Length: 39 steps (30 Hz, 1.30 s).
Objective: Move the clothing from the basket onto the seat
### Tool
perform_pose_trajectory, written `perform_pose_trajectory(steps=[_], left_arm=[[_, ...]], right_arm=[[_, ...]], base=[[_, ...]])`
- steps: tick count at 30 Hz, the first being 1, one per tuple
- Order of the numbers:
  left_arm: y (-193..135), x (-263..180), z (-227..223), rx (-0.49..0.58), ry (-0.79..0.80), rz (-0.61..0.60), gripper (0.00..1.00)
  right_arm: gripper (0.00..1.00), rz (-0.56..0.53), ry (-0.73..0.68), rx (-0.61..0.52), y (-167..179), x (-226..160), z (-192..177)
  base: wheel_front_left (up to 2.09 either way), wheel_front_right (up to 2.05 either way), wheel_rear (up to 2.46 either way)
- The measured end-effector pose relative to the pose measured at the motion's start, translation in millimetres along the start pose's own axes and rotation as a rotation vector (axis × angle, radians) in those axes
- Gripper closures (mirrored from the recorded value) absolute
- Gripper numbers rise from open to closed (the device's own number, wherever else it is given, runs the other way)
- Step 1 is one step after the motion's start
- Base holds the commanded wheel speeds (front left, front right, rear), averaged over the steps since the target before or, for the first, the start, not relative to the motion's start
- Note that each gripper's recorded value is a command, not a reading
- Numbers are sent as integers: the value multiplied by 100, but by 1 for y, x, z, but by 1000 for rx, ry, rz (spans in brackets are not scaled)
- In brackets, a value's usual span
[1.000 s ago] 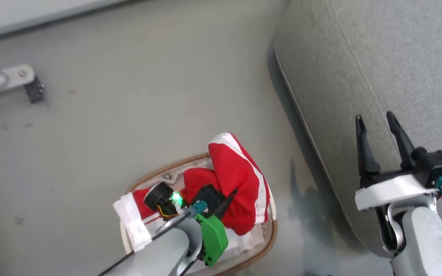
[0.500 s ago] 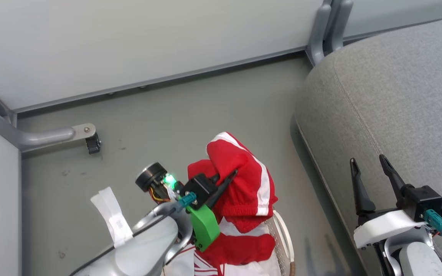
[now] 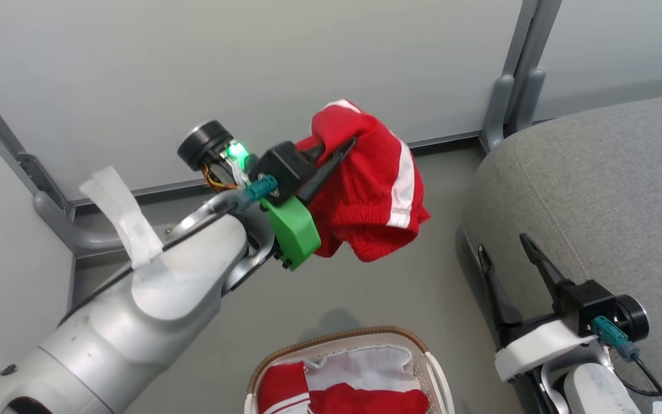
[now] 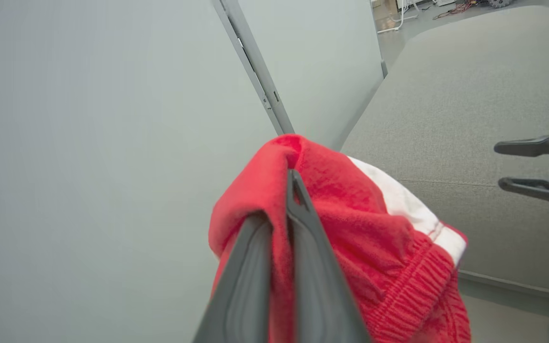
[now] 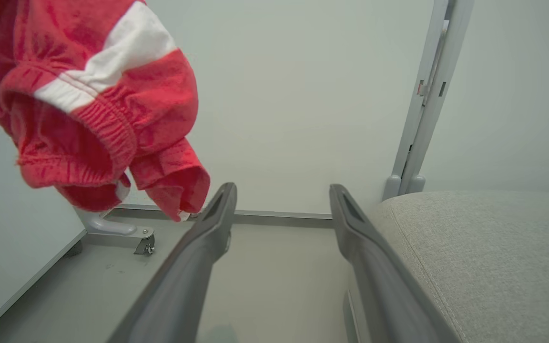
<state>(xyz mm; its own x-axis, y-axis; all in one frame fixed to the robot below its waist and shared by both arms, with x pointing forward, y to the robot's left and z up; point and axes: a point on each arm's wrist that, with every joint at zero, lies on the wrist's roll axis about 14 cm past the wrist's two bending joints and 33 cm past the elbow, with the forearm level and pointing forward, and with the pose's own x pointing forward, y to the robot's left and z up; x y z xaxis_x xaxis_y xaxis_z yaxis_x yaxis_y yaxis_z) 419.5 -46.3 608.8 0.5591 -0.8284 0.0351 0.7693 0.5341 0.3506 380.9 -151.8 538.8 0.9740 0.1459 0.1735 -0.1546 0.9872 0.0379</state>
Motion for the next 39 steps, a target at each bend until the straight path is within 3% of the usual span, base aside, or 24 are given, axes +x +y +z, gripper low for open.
perform_pose_trajectory(steps=[5,14,34,35,36,39], left_arm=[[20,6,35,14,-67,31,100],[28,11,54,13,-104,43,100],[-1,11,66,-2,-140,-35,100],[-2,10,66,-5,-143,-37,100],[-2,10,65,-14,-146,-37,100],[-4,7,55,-49,-136,-29,100]], right_arm=[[0,76,-49,2,24,10,16],[0,233,-142,65,76,25,48],[0,225,-162,36,68,75,60],[13,223,-166,36,67,76,61],[52,220,-167,36,66,77,62],[93,214,-169,35,64,79,63]], base=[[0,0,0],[0,0,0],[0,0,0],[0,0,0],[0,0,0],[0,0,0]])
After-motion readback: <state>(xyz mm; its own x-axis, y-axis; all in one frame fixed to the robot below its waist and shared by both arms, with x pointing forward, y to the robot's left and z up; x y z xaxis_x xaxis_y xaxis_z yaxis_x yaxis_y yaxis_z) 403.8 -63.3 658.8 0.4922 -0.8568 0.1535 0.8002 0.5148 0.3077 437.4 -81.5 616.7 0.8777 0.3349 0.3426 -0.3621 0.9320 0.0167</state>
